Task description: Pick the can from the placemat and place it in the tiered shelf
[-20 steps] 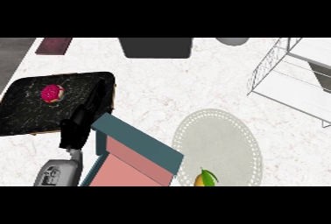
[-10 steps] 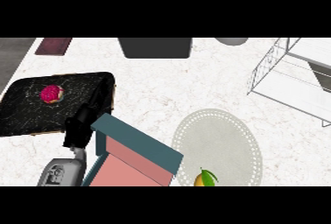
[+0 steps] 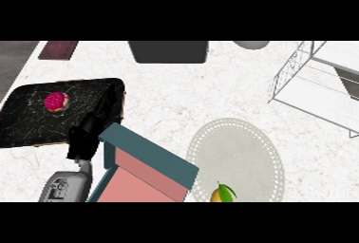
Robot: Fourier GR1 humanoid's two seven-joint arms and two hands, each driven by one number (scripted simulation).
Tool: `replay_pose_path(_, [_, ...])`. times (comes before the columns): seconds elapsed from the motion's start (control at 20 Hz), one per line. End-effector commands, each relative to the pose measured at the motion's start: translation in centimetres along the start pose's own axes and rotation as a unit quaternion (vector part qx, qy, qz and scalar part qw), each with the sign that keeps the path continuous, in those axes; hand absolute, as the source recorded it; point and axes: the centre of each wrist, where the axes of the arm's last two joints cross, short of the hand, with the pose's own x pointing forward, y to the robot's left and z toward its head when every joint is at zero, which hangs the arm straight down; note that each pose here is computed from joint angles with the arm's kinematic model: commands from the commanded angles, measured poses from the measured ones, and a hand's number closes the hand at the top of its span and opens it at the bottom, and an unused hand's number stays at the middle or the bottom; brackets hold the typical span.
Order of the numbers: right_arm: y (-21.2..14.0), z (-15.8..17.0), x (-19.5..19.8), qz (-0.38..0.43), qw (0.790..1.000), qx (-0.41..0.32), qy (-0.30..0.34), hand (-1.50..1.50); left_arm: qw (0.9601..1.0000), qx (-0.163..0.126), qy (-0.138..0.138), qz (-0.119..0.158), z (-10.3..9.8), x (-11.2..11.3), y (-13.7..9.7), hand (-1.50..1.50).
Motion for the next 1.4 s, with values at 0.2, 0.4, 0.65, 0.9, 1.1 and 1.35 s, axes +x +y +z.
replay_pose_path(0.2, [-4.8, -2.2, 3.9, -0.149, 0.986, -0.071, 0.031, -1.5, 1.0, 0.001, 0.003, -0.001, -1.0, 0.1, -1.4, 0.0])
replay_pose_path(0.4, [-9.9, -4.1, 3.1, -0.154, 0.98, -0.114, 0.06, -1.5, 0.9999, 0.011, 0.002, -0.001, -0.1, -0.3, 0.6, 0.0])
replay_pose_path(0.65, [-16.4, -4.5, 2.5, -0.144, 0.974, -0.119, 0.126, -1.5, 0.9997, 0.017, 0.013, 0.007, 0.5, -0.8, 0.2, 0.0])
replay_pose_path(0.9, [-20.9, -3.4, -1.7, -0.075, 0.981, -0.083, 0.16, -1.5, 0.9995, 0.024, 0.02, 0.002, 0.9, -1.1, 2.5, 0.0])
replay_pose_path(1.1, [-24.5, -1.6, -4.2, -0.039, 0.984, -0.061, 0.161, -1.5, 0.9995, 0.028, 0.014, 0.001, 2.0, -1.5, 0.4, 0.0])
replay_pose_path(1.35, [-29.8, -0.2, -7.1, -0.049, 0.985, -0.045, 0.158, -1.5, 0.9995, 0.028, 0.014, 0.005, 1.9, -0.8, 1.1, 0.0])
